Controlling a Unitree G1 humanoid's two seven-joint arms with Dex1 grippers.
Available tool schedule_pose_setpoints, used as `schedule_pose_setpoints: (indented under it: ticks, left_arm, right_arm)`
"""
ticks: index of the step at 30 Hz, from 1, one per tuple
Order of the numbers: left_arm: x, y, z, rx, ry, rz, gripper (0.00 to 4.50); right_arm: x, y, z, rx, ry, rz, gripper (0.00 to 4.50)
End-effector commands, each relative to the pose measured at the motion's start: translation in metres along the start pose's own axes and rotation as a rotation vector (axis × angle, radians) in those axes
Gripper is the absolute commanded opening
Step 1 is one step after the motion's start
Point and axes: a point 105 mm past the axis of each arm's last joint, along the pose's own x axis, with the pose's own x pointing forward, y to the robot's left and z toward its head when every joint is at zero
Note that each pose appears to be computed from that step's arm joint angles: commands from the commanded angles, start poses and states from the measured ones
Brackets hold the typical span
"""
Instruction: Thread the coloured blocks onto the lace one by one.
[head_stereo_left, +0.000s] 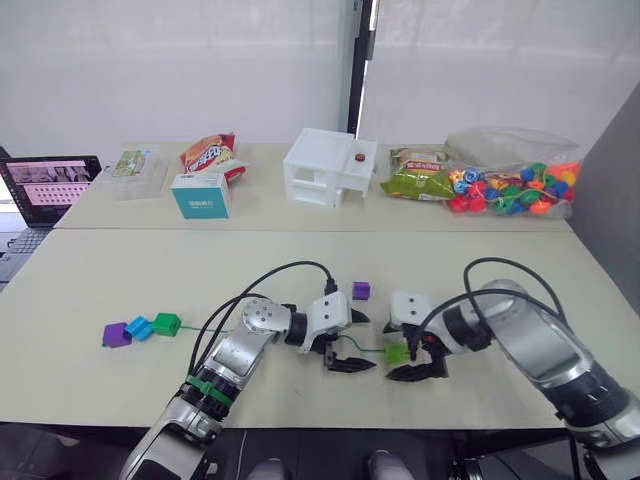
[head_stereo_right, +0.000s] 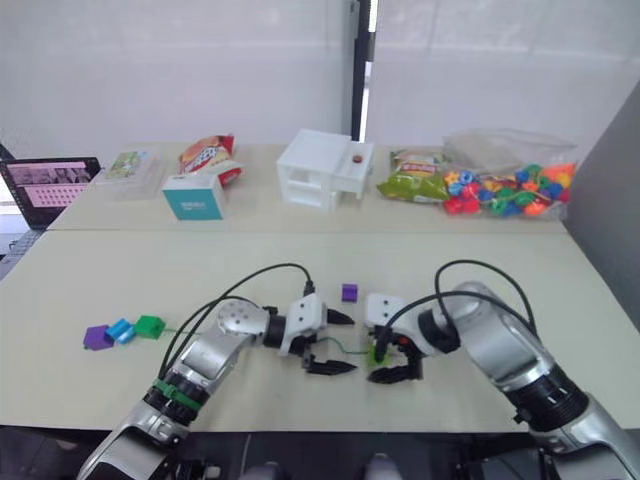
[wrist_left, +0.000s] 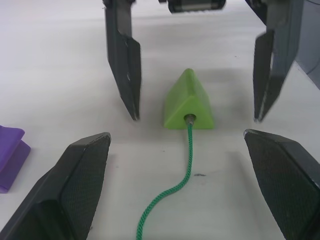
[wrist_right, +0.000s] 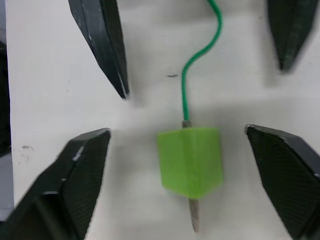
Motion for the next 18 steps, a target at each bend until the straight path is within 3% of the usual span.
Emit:
schedule_pose_setpoints:
  ticks: [1, 4, 7, 16, 18]
  left_arm:
    - [0.01, -0.002, 0.015, 0.041, -0.056, -0.025, 4.5]
    - [0.018, -0.003, 0.015, 0.042, -0.066, -0.037, 4.5]
    - [0.032, 0.005, 0.016, 0.074, -0.062, 0.003, 4.5]
    - [0.057, -0.006, 0.008, 0.072, -0.01, -0.07, 4.5]
    - [0.059, -0.008, 0.003, 0.083, 0.02, -0.081, 3.93]
  right_arm:
    - [-0.025, -0.003, 0.005, -0.047, -0.061, -0.07, 4.45]
    - [-0.041, -0.002, -0.001, -0.016, -0.093, -0.118, 4.45]
    - [-0.054, -0.006, -0.02, 0.033, -0.043, -0.209, 4.45]
    - [-0.055, 0.003, -0.035, 0.08, -0.005, -0.261, 4.45]
    - [-0.054, 0.004, -0.035, 0.08, -0.004, -0.263, 4.5]
